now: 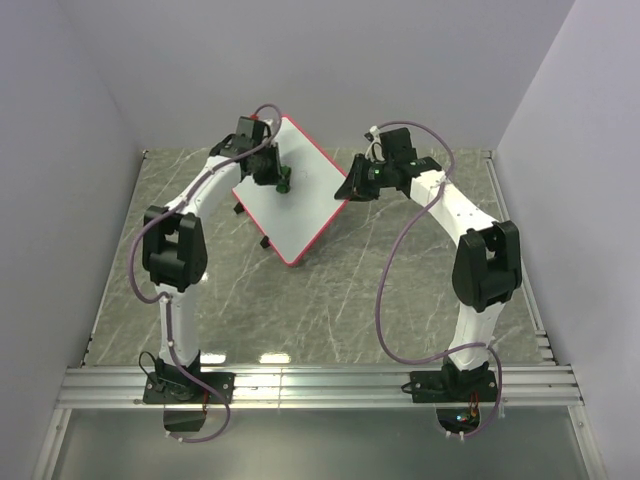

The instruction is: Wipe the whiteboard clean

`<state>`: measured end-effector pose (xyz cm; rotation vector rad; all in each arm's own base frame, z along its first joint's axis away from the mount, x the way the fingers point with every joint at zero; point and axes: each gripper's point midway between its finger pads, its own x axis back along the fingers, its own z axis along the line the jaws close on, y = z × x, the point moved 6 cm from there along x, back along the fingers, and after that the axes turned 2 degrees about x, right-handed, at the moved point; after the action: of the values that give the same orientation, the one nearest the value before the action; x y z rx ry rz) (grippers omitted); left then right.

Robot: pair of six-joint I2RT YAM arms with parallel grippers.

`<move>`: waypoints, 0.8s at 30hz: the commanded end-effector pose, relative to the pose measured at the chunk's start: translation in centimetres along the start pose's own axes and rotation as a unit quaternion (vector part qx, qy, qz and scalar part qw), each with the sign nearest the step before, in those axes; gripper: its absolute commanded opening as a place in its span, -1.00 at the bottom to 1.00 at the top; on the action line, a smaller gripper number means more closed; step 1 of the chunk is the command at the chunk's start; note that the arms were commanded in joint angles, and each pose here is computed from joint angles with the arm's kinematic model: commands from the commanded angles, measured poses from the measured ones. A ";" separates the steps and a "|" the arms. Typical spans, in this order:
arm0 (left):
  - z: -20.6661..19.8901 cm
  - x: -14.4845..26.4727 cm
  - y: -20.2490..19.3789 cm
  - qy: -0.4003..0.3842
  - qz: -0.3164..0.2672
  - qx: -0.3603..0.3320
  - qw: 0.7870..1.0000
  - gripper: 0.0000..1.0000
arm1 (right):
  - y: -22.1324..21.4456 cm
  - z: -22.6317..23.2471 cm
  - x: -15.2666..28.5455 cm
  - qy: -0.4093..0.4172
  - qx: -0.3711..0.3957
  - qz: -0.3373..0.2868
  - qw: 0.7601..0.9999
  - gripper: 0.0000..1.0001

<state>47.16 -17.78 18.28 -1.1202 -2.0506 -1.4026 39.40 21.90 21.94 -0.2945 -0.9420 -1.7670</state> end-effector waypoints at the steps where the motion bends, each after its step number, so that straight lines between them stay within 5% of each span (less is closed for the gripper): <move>1: -8.4 0.8 -0.8 -0.084 0.006 -0.075 0.994 -0.99 | -1.1 0.9 -1.5 -0.009 0.022 0.023 0.999 -1.00; 5: -12.3 1.0 -1.6 -0.110 0.008 -0.103 0.989 -0.99 | -1.3 0.8 -1.8 -0.013 0.025 0.028 0.999 -1.00; 10: -11.3 -0.2 -1.2 -0.078 0.005 -0.104 0.992 -0.99 | -1.4 0.8 -1.6 -0.016 0.032 0.029 0.999 -1.00; 24: 4.6 -5.0 1.2 0.065 0.030 0.020 0.997 -0.99 | -2.1 0.5 -1.2 -0.026 0.036 0.035 0.998 -1.00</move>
<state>51.52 -17.09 19.14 -1.0619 -2.0742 -1.4340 39.23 22.44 21.24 -0.3027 -0.9566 -1.7327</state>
